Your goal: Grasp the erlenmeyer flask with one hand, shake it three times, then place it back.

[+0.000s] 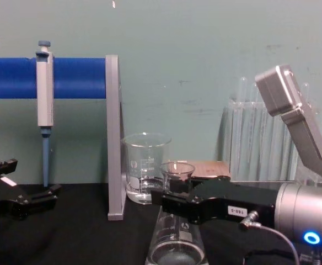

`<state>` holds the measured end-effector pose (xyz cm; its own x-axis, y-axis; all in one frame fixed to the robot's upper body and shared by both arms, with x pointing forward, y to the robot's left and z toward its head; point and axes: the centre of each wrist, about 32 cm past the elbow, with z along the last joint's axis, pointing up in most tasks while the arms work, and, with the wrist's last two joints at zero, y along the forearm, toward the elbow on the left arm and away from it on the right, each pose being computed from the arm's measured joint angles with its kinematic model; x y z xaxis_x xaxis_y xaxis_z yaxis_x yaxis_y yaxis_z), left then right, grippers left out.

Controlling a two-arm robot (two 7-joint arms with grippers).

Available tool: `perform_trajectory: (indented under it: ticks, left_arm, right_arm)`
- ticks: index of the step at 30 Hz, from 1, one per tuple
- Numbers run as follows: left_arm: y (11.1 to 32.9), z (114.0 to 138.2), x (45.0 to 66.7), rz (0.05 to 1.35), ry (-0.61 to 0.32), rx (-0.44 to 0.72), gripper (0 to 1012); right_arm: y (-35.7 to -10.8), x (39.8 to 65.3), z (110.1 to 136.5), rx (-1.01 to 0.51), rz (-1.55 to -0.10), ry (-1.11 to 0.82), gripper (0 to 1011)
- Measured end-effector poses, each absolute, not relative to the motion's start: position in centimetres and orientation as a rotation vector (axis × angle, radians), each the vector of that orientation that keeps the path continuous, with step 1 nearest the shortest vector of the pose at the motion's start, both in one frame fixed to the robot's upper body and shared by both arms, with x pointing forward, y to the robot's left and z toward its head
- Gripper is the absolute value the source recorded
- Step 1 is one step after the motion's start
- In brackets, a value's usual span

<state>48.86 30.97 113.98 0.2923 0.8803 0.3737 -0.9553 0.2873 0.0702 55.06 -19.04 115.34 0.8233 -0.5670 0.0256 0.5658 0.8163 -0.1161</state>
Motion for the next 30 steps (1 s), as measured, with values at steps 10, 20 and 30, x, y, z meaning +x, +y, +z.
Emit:
perform_trajectory:
  ticks: [10,20,30]
  left_arm:
    - [30.97,113.98,48.86,1.248,-0.285,0.304,1001]
    - [30.97,113.98,48.86,1.248,-0.285,0.304,1001]
    - [30.97,113.98,48.86,1.248,-0.285,0.304,1001]
  right_arm:
    - [-19.0,55.17,115.23,-0.124,-0.606,0.012,450]
    - [-18.98,55.18,115.24,-0.128,-0.606,0.006,450]
    - [-19.02,55.18,115.24,-0.129,-0.607,0.006,450]
